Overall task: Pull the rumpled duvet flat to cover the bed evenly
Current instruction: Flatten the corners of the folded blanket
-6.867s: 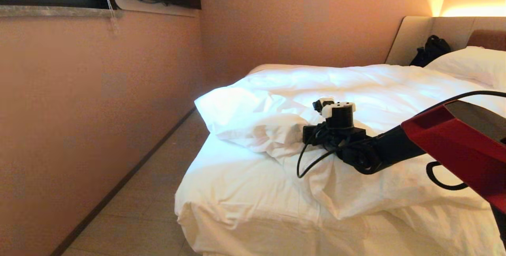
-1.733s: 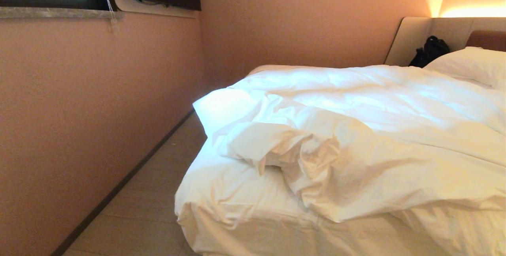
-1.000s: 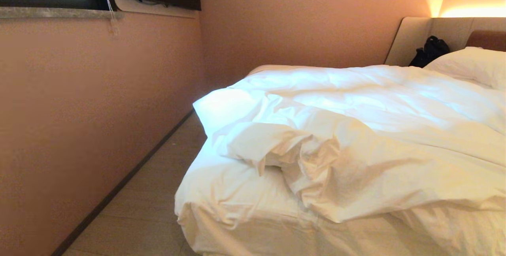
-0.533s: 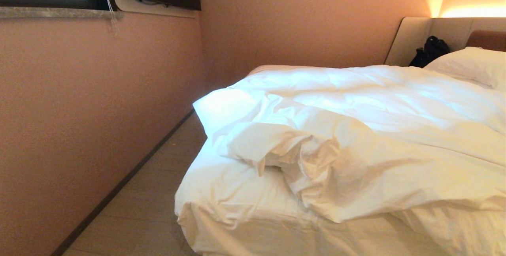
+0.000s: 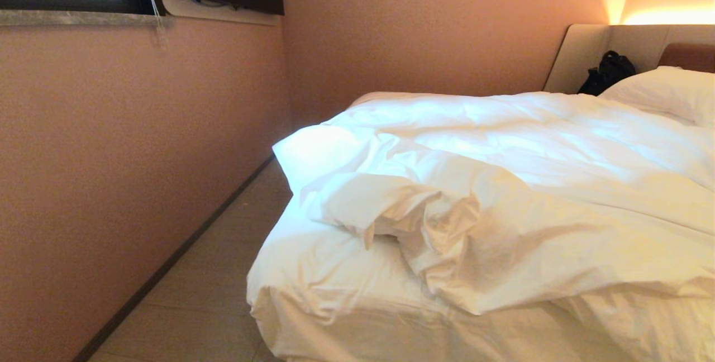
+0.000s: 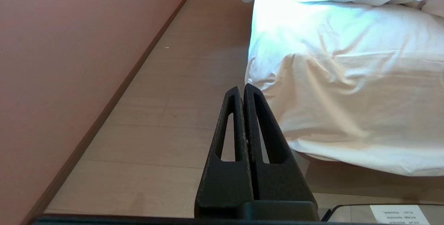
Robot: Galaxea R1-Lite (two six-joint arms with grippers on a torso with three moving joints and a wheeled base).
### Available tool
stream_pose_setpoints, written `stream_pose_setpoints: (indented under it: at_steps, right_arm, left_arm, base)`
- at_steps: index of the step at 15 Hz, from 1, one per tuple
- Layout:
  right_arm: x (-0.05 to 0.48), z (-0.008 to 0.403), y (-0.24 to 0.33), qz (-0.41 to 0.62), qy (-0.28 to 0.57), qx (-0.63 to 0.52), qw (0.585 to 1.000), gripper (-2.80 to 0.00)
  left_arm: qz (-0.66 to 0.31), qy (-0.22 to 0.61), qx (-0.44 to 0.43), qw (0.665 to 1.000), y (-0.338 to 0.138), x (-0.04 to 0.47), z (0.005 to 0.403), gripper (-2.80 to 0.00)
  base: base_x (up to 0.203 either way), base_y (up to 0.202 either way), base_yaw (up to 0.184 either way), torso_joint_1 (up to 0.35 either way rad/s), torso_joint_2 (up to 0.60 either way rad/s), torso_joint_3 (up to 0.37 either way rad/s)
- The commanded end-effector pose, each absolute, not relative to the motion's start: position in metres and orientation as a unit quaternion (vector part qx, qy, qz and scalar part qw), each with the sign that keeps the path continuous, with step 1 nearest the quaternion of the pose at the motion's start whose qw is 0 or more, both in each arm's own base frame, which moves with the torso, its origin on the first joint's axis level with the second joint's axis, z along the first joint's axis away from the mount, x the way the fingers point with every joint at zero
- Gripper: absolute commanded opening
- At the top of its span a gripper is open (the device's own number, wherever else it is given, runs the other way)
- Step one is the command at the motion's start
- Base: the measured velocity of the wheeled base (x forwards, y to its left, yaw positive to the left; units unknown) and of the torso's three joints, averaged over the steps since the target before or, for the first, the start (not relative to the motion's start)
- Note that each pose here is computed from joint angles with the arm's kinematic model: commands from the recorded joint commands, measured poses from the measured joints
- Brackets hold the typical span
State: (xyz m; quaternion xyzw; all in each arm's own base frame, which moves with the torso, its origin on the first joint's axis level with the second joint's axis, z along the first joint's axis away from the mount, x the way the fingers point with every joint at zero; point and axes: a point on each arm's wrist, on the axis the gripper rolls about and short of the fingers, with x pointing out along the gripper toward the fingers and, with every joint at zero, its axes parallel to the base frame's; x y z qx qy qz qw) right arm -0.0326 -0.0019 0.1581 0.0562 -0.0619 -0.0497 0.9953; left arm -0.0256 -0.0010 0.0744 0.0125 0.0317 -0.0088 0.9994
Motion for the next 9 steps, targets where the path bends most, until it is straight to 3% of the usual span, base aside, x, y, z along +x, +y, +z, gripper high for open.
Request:
stream_pose_setpoints:
  at_steps: [1,5,9]
  right_arm:
    - [-0.04,0.15,-0.002,-0.042,-0.081,0.047,0.995,-2.8]
    - [-0.041,0.124,-0.001,-0.024,-0.087,-0.025,0.996,-2.8]
    - [-0.035,0.111,-0.001,-0.02,-0.065,-0.027,0.997,-2.8]
  left_arm:
    - [-0.009,0.032,0.013,0.999,-0.001,-0.026,0.074,-2.8]
    - [-0.009,0.032,0.013,0.999,-0.001,-0.026,0.074,-2.8]
    - [-0.009,0.032,0.013,0.999,-0.001,-0.026,0.074,-2.8]
  base:
    - [0.0,0.0,0.0,0.0,0.0,0.0]
    - [0.0,0.0,0.0,0.0,0.0,0.0]
    - [0.0,0.0,0.0,0.0,0.0,0.0]
